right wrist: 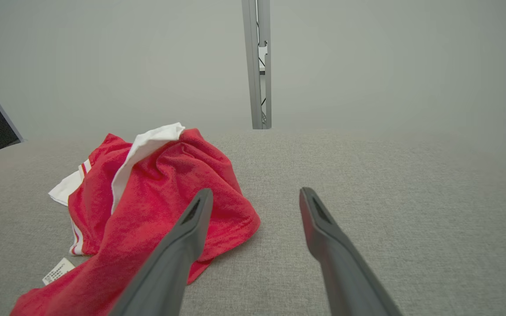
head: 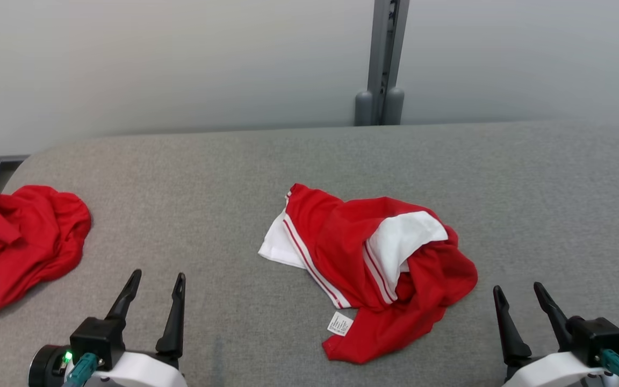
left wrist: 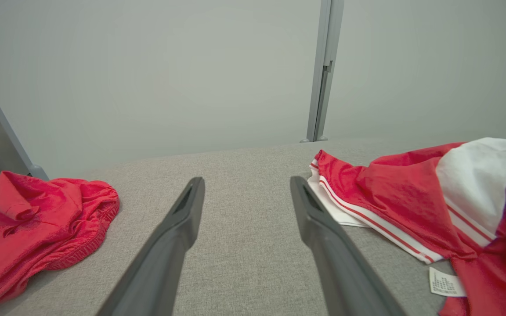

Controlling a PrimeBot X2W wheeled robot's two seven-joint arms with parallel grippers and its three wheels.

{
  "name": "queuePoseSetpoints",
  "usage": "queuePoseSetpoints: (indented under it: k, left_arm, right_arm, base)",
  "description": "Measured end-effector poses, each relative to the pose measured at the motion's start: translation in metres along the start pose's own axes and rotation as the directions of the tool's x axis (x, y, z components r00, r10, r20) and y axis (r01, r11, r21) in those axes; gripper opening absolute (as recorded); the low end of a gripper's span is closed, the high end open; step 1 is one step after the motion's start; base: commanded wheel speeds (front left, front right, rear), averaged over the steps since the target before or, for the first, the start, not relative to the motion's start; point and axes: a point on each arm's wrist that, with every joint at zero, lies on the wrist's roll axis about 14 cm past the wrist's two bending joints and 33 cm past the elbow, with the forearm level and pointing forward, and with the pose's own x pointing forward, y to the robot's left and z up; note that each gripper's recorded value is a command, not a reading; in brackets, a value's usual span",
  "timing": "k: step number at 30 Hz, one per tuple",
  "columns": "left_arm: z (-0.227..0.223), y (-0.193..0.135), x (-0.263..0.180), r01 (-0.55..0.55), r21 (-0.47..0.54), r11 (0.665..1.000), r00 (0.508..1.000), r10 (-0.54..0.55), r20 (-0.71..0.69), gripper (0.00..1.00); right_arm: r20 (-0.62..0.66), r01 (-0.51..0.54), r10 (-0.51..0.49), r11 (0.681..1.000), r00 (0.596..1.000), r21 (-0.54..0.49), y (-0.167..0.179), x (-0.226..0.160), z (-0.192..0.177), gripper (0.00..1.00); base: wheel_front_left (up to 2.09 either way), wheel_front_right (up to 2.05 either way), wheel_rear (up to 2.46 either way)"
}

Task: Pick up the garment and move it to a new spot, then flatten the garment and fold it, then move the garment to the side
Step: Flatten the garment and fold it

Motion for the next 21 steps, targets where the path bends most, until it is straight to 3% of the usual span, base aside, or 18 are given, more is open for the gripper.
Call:
queuePoseSetpoints:
  k: [13,14,15,17,21]
  left_arm:
    - [-0.005,0.006,0.027,-0.008,-0.002,1.0,1.0,0.008,0.0,1.0]
    - [-0.006,0.008,0.029,-0.013,-0.002,1.0,1.0,0.013,-0.003,1.0]
    - [-0.007,0.009,0.03,-0.017,-0.002,1.0,1.0,0.017,-0.003,1.0]
    - [-0.011,0.012,0.03,-0.027,-0.003,1.0,1.0,0.027,-0.014,1.0]
    - [-0.013,0.014,0.033,-0.035,-0.004,0.999,0.999,0.035,-0.012,1.0]
  right_arm:
    - [-0.243,-0.06,0.076,0.995,0.967,0.076,0.024,0.051,-0.08,1.0]
    - [-0.259,-0.066,0.085,0.994,0.962,0.082,0.027,0.053,-0.085,0.74]
    - [-0.271,-0.069,0.091,0.994,0.958,0.087,0.029,0.055,-0.089,0.4]
    - [-0.286,-0.071,0.096,0.993,0.953,0.096,0.031,0.058,-0.095,0.0]
    - [-0.284,-0.05,0.073,0.995,0.956,0.088,0.021,0.063,-0.095,0.0]
  base:
    - [0.0,0.0,0.0]
    - [0.0,0.0,0.0]
    - [0.0,0.0,0.0]
    - [0.0,0.0,0.0]
    - [0.0,0.0,0.0]
